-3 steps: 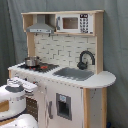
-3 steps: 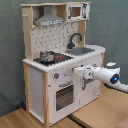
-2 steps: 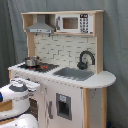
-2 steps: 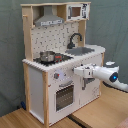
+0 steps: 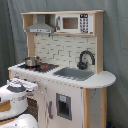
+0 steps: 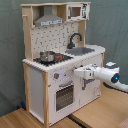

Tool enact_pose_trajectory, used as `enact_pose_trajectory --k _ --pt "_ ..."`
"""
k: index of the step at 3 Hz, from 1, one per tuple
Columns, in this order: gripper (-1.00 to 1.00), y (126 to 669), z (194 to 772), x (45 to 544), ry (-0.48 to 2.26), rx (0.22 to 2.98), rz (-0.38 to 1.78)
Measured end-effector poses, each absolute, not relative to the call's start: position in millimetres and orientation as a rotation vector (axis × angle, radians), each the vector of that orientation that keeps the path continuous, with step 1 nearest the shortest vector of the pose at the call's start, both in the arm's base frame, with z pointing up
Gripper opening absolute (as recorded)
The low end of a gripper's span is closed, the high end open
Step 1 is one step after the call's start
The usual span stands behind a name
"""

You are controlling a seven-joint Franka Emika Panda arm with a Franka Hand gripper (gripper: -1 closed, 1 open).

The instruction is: Play with the kitchen

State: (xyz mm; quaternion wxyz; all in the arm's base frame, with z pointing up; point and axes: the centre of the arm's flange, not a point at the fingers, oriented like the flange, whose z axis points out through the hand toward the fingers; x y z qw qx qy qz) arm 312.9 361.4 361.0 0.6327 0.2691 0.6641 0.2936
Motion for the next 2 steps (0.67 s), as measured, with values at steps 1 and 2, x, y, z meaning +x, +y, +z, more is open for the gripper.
enact_pose_trajectory --k 1,2 --pt "1.00 357.5 358.6 291.7 1.519 0.624 0.673" --pt "1.00 357.7 362.3 270.0 1.505 0.640 0.676"
